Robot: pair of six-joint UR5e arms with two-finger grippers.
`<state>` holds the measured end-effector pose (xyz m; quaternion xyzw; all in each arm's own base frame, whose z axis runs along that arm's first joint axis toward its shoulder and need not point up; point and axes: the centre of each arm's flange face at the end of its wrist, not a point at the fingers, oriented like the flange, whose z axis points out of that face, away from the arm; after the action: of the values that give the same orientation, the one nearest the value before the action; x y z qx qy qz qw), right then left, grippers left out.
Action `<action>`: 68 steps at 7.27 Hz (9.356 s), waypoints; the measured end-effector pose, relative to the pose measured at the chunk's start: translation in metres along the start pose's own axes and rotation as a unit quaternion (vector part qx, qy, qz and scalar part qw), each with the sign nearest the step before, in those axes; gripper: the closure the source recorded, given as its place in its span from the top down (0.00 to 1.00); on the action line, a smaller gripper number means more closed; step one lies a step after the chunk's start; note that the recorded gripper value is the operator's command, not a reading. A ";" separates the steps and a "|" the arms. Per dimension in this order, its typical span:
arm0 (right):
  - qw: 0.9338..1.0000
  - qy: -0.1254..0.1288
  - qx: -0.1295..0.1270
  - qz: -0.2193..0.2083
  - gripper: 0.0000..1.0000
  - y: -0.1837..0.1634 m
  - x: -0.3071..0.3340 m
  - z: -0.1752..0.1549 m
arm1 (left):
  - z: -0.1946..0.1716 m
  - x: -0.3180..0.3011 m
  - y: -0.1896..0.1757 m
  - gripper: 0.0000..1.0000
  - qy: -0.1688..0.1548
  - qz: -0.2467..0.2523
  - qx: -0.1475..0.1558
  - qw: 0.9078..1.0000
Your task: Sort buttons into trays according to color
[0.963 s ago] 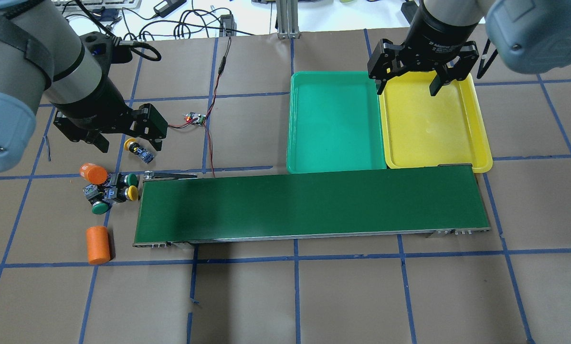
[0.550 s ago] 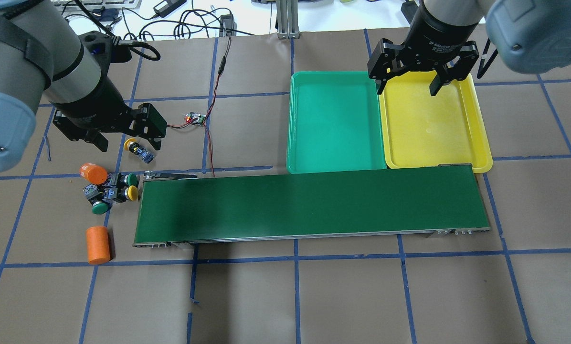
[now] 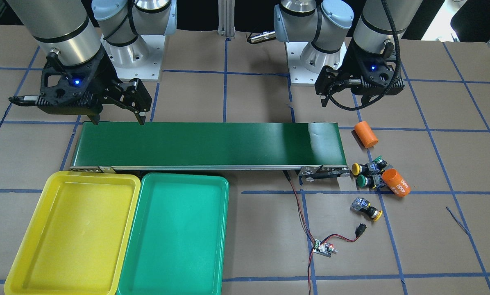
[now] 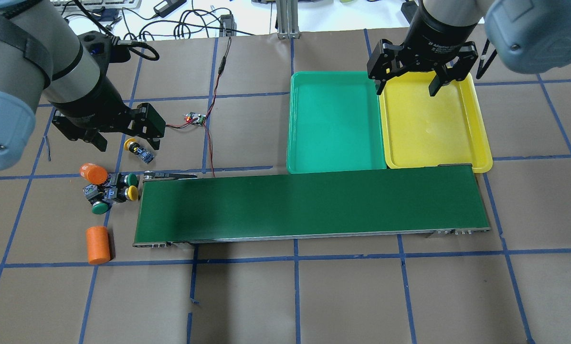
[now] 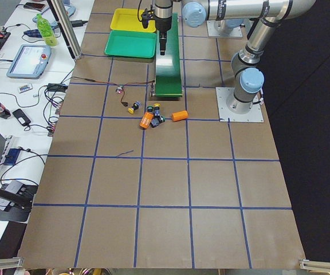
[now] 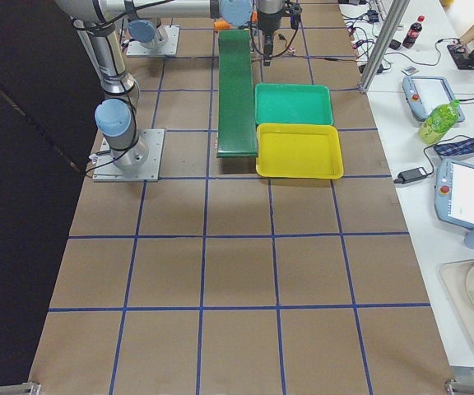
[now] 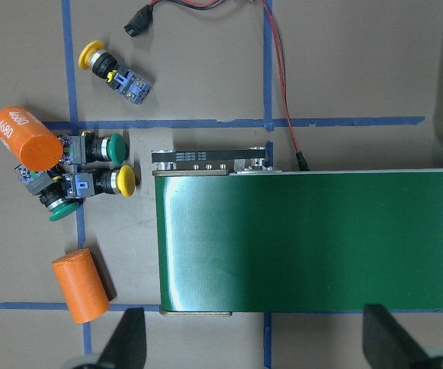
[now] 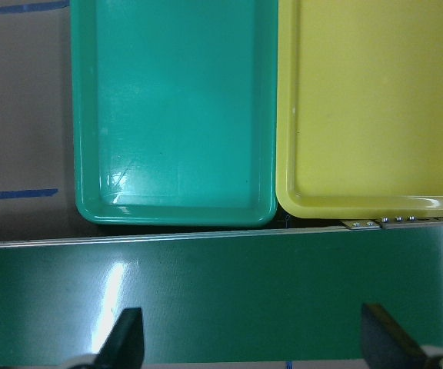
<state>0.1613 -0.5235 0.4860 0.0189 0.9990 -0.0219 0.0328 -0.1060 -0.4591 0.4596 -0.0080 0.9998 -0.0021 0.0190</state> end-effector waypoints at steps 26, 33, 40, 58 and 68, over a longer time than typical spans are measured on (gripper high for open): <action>1.000 0.001 0.001 -0.001 1.00 0.001 -0.001 -0.001 | 0.182 -0.188 -0.085 0.00 -0.012 -0.216 -0.086 0.973; 1.000 0.001 0.001 -0.001 1.00 0.001 -0.001 -0.001 | 0.168 -0.076 -0.044 0.00 0.168 -0.370 -0.252 0.879; 1.000 0.001 0.001 -0.001 1.00 0.000 -0.001 -0.001 | 0.199 -0.090 -0.025 0.00 0.254 -0.426 -0.316 0.809; 1.000 0.001 0.000 -0.001 1.00 0.000 -0.001 0.001 | 0.146 -0.251 -0.009 0.98 0.078 -0.245 -0.125 0.958; 1.000 0.001 0.001 -0.001 1.00 0.000 -0.001 0.000 | 0.277 -0.235 0.064 0.89 0.072 -0.256 -0.098 0.959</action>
<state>0.1622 -0.5237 0.4860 0.0177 0.9991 -0.0227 0.0314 0.1385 -0.3929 0.1916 -0.2653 0.9583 0.0900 -0.0555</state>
